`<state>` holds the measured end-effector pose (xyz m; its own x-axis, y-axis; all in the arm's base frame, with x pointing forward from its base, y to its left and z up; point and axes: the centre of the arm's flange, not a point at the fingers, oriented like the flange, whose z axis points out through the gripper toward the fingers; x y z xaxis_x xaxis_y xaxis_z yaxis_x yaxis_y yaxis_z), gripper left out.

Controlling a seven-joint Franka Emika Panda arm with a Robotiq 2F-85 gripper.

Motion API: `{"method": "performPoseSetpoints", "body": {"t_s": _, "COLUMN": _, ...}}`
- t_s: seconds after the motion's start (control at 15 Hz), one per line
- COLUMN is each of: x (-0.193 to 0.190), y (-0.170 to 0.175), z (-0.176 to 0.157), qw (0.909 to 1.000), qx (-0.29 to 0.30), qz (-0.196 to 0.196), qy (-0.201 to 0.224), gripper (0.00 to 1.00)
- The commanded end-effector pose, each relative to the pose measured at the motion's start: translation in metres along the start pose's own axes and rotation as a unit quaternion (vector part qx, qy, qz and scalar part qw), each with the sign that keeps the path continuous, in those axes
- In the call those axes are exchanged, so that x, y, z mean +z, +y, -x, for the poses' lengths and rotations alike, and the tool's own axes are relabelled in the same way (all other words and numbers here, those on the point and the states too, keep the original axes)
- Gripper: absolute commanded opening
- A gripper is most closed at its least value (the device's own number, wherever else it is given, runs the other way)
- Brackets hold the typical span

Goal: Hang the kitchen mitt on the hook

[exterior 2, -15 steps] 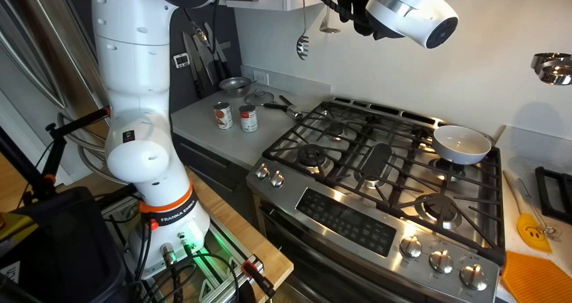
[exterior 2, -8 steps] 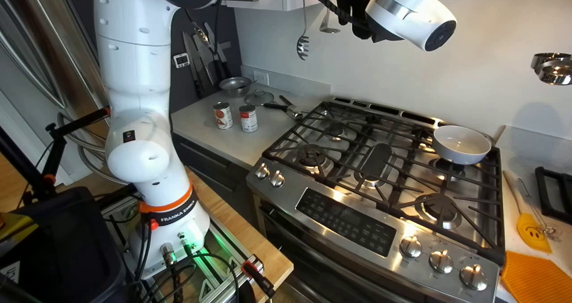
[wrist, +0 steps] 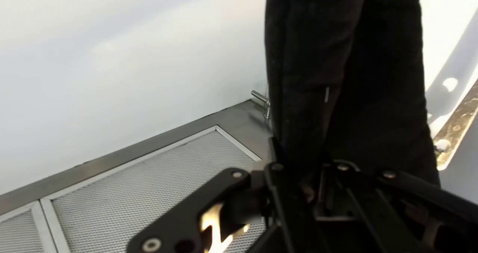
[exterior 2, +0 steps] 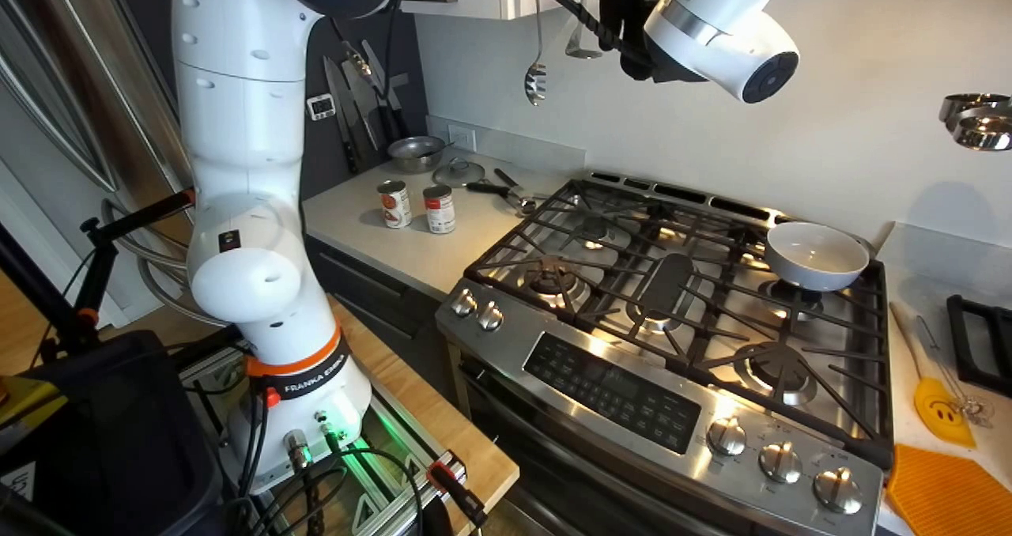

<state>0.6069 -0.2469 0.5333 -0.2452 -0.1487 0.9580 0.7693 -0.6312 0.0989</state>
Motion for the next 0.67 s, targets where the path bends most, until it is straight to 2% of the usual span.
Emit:
{"method": "performPoseSetpoints", "body": {"t_s": 0.0, "x": 0.001, "y": 0.001, "z": 0.002, "qw": 0.9999, "qx": 0.013, "qz": 0.009, "qy": -0.002, "gripper": 0.05}}
{"method": "performPoseSetpoints", "body": {"t_s": 0.07, "x": 0.002, "y": 0.002, "z": 0.003, "qw": 0.9998, "qx": 0.016, "qz": 0.011, "qy": -0.004, "gripper": 0.19}}
{"method": "performPoseSetpoints", "body": {"t_s": 0.33, "x": 0.002, "y": 0.002, "z": 0.004, "qw": 0.9998, "qx": 0.016, "qz": 0.011, "qy": -0.004, "gripper": 0.19}}
{"method": "performPoseSetpoints", "body": {"t_s": 0.4, "x": 0.006, "y": 0.001, "z": 0.005, "qw": 0.9994, "qx": 0.032, "qz": 0.015, "qy": 0.001, "gripper": 0.05}}
{"method": "performPoseSetpoints", "body": {"t_s": 0.6, "x": 0.015, "y": -0.002, "z": 0.013, "qw": 0.9966, "qx": 0.081, "qz": 0.016, "qy": 0.004, "gripper": 0.05}}
